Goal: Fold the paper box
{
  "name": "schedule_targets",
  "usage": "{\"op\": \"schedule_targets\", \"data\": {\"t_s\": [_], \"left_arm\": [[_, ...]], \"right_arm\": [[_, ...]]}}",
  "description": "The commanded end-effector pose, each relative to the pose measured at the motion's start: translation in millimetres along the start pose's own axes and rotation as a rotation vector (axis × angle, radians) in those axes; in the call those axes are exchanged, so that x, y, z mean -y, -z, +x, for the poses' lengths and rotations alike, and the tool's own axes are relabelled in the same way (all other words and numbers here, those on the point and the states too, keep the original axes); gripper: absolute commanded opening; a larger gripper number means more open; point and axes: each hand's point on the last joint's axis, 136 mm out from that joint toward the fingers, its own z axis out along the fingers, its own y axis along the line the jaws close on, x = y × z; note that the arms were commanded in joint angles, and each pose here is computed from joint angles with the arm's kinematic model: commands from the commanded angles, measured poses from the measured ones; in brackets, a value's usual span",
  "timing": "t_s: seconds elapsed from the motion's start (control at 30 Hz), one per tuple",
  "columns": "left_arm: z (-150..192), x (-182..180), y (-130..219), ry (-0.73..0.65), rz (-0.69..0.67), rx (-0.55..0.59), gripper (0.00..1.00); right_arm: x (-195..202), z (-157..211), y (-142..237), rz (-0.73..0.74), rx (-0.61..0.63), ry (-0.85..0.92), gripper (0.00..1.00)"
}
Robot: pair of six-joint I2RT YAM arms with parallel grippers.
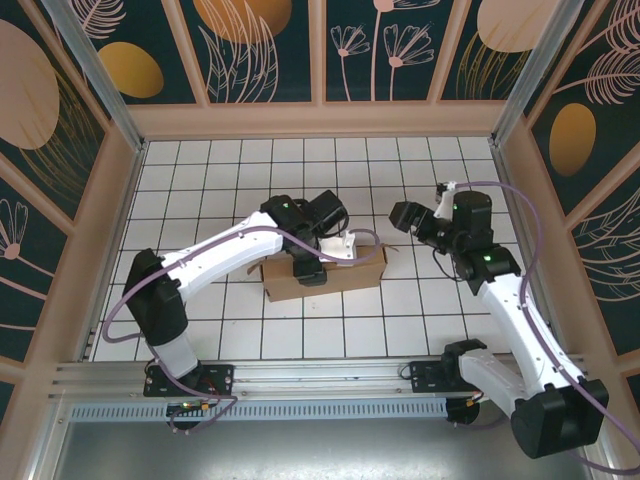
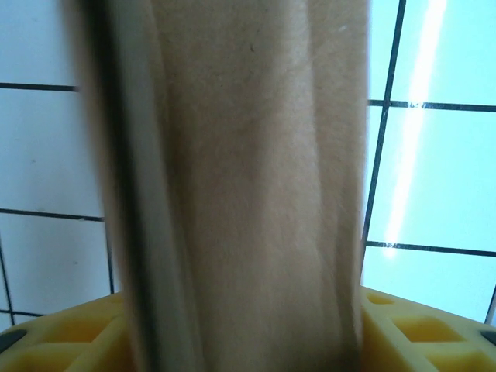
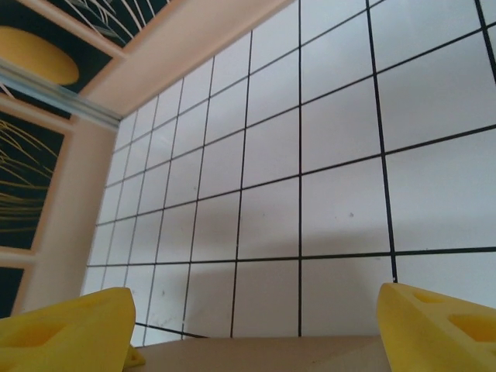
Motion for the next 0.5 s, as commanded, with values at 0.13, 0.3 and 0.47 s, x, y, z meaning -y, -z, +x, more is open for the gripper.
{"op": "schedule_targets", "data": {"t_s": [0.13,0.3,0.47], "left_arm": [[2,-25,-18,0.009,-0.045,-0.039,0.65],[-3,-34,-28,0.035,-0.036,-0.023,0.70],[6,-30,-41,0.023,-0.033,-0.037,0.71]], "right_arm": [[9,7,-11,0.084,-0.007,0.074,0.81],[17,14,-21,0.103,-0.037,0.087,0.81],[16,29,-30,0.102,-0.069,0.122,0.81]]}}
